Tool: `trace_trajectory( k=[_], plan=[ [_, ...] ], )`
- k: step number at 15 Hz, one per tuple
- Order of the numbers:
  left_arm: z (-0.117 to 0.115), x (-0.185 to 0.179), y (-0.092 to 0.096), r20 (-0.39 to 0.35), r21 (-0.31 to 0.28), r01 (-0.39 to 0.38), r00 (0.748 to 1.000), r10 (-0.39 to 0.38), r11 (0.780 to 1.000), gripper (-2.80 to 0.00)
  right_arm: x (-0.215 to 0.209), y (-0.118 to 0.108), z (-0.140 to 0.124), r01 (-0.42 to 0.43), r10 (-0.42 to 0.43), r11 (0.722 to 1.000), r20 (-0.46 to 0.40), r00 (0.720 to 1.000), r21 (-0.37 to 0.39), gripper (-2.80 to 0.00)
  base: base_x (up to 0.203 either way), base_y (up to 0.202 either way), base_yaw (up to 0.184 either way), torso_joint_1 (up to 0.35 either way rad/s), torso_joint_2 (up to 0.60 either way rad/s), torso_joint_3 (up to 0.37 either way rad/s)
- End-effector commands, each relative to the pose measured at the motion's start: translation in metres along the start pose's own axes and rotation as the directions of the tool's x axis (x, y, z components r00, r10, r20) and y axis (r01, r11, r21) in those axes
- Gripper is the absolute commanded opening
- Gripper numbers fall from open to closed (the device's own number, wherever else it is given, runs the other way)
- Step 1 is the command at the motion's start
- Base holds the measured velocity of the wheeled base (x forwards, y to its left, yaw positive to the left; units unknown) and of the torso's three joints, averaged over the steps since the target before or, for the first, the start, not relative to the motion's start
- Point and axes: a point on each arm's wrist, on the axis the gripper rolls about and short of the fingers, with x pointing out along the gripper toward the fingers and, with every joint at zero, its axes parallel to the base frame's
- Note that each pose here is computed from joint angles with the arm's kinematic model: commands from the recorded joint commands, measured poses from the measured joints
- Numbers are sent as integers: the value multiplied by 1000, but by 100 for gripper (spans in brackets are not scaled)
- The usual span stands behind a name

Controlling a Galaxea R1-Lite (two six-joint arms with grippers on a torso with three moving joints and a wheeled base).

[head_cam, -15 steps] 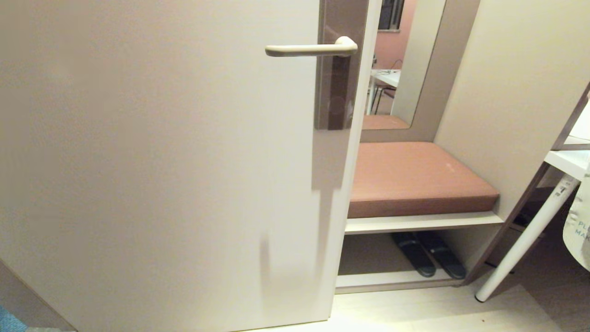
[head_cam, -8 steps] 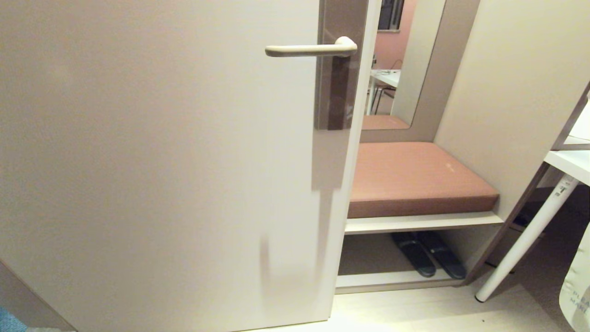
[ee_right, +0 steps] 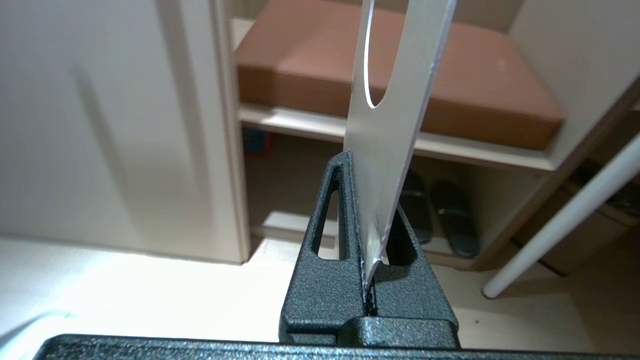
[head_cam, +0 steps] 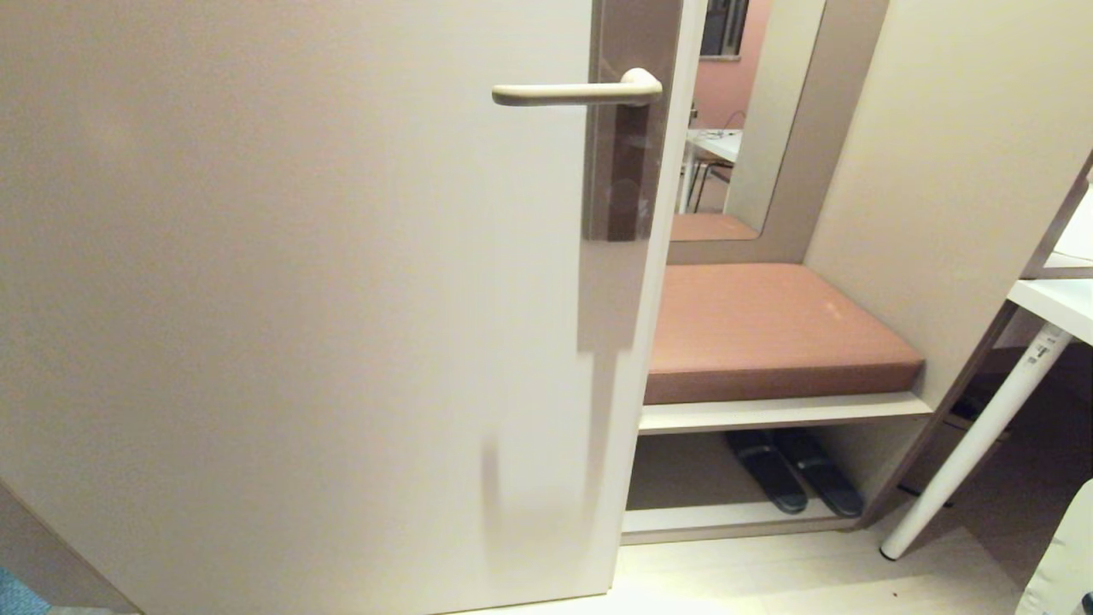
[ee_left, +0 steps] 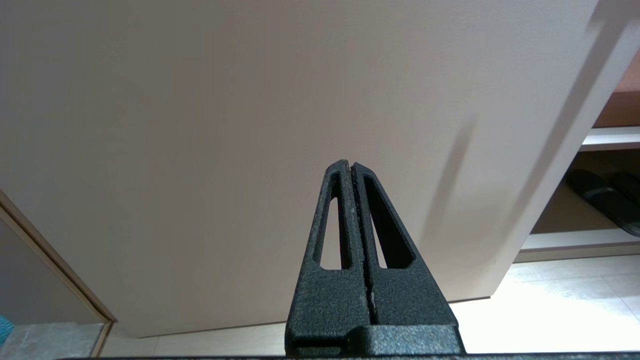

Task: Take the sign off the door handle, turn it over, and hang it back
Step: Hand it to the other hand

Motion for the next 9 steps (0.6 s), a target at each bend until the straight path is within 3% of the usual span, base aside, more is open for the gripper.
trace_trajectory(
  k=[1,5,7,9],
  plan=[
    [0,0,0,-1,0,-2,1000,2,1000,-280,-4,0,-4,5,-5,1000,4,1000,-1,-280,0,0,0,0,0,0],
    [0,0,0,-1,0,-2,1000,2,1000,-280,-4,1,-11,7,-7,1000,-61,998,0,-280,0,0,0,0,0,0],
    [0,0,0,-1,0,-2,1000,2,1000,-280,-2,1,-13,68,-67,998,-109,992,5,-280,0,0,0,0,0,0],
    [0,0,0,-1,0,-1,1000,1,1000,-280,-5,1,-18,73,-72,997,-130,989,8,-280,0,0,0,0,0,0]
  ],
)
